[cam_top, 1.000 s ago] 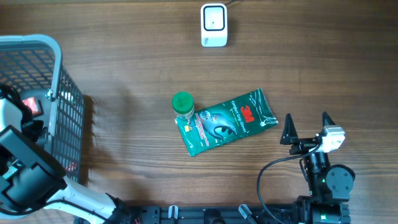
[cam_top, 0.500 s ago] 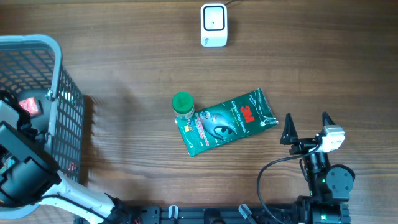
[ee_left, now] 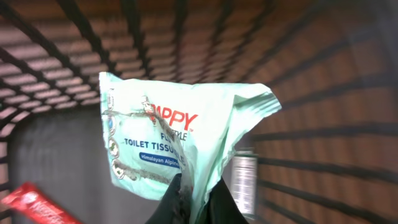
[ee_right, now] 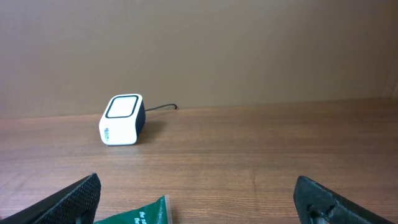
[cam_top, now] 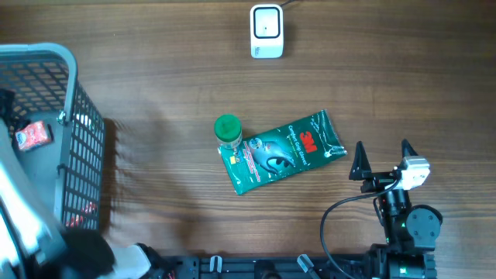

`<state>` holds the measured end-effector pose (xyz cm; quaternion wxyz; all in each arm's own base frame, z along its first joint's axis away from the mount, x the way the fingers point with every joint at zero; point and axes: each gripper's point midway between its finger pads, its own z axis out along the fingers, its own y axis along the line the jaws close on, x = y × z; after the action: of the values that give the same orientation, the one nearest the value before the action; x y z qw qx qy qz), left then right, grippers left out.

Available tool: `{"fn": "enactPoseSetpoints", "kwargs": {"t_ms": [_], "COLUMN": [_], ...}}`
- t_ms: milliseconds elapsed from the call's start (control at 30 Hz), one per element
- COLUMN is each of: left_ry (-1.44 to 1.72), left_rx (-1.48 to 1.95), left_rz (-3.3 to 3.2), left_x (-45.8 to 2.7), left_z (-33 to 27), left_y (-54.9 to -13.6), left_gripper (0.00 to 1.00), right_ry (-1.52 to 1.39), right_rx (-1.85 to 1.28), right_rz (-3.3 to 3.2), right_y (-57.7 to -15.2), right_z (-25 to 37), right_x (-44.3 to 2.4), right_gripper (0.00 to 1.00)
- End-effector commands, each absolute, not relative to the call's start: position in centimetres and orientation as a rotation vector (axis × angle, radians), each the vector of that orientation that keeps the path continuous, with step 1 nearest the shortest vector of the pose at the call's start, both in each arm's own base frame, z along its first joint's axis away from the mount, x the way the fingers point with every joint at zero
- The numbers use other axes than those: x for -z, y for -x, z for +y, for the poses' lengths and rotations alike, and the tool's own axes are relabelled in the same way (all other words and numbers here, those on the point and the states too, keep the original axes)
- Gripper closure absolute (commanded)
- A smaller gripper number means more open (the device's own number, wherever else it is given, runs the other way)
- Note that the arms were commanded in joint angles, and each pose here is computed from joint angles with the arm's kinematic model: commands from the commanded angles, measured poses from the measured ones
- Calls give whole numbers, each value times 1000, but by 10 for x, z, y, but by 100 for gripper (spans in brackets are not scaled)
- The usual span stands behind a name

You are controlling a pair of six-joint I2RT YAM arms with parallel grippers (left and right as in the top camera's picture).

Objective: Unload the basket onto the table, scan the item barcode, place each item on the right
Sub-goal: 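Reach left gripper into basket and grasp Zappy wipes pack, then carry Zappy wipes pack out and lay it on the 3M pack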

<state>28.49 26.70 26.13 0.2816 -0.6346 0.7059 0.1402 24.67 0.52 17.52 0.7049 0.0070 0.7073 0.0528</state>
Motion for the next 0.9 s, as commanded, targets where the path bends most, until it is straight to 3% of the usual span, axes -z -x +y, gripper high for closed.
{"fn": "enactPoseSetpoints", "kwargs": {"t_ms": [0, 133, 267, 333, 533, 733, 867], "left_ry": [1489, 979, -37, -266, -683, -959, -951], "left_rx": [-96, 400, 798, 905, 1294, 1618, 1784], "left_rz": [1722, 1780, 1889, 1922, 1903, 1982, 2165], "left_x": [-358, -433, -465, -449, -397, -289, -217], "left_z": [214, 100, -53, -90, -158, -237, -287], "left_y": [-271, -261, -220, -195, -176, -199, -227], "left_gripper": [96, 96, 96, 96, 96, 96, 96], "right_ry": [-17, -17, -17, -17, -17, -17, -17], "right_rx": [-105, -105, -105, -106, -106, -105, -105], "right_rz": [1567, 1568, 1568, 1568, 1567, 1567, 1568], "right_y": [-247, -247, -247, -247, -247, -247, -247], "right_z": [4, 4, 4, 4, 4, 4, 4], "right_x": [-176, -176, -176, -176, -176, -176, -176], "right_gripper": [0, 0, 0, 0, 0, 0, 0]}}
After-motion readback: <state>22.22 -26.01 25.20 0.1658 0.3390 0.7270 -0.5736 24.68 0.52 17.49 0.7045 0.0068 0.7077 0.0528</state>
